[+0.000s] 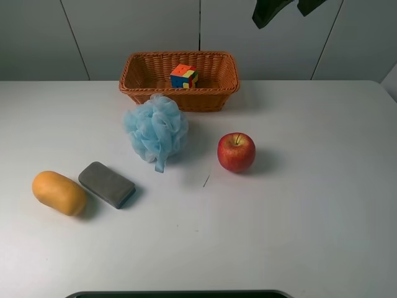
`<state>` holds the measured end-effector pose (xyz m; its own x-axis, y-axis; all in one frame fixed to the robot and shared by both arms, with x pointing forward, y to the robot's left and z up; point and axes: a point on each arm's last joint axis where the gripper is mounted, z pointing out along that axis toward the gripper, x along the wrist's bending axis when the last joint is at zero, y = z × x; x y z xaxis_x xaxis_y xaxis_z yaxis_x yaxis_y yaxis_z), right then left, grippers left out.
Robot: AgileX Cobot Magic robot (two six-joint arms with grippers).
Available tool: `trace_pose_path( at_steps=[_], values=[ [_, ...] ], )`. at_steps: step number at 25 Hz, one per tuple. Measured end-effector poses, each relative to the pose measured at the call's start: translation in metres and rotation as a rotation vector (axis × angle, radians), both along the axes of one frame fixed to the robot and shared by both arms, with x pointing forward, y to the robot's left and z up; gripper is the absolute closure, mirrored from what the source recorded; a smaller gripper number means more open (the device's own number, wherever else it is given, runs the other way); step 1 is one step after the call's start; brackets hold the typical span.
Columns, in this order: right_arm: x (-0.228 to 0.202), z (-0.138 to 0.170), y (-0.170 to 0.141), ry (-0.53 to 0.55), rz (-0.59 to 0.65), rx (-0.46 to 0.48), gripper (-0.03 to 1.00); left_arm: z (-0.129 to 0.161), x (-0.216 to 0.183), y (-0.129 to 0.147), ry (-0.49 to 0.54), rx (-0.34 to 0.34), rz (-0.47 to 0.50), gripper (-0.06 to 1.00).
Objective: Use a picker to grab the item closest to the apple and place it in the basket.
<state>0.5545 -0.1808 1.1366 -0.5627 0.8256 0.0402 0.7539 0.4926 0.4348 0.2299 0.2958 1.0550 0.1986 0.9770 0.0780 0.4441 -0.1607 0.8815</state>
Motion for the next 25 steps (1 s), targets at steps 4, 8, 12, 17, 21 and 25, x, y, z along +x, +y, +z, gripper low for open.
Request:
trace_pose_path(
  at_steps=[4,8,12,17,21,25],
  values=[
    [-0.055,0.01,-0.018,-0.014,-0.008,0.009,0.27,0.0,0.0,0.0,0.0,0.0,0.0,0.22],
    [-0.107,0.013,-0.034,-0.041,-0.022,0.027,0.27,0.0,0.0,0.0,0.0,0.0,0.0,0.22],
    [-0.154,0.008,-0.05,-0.072,-0.036,0.045,0.27,0.0,0.0,0.0,0.0,0.0,0.0,0.22],
    [-0.21,-0.01,-0.068,-0.117,-0.063,0.077,0.27,0.0,0.0,0.0,0.0,0.0,0.0,0.22],
    [-0.247,-0.034,-0.083,-0.146,-0.14,0.11,0.27,0.0,0.0,0.0,0.0,0.0,0.0,0.22],
    [-0.272,-0.055,-0.096,-0.242,-0.262,0.139,0.27,0.0,0.0,0.0,0.0,0.0,0.0,0.22]
  ],
)
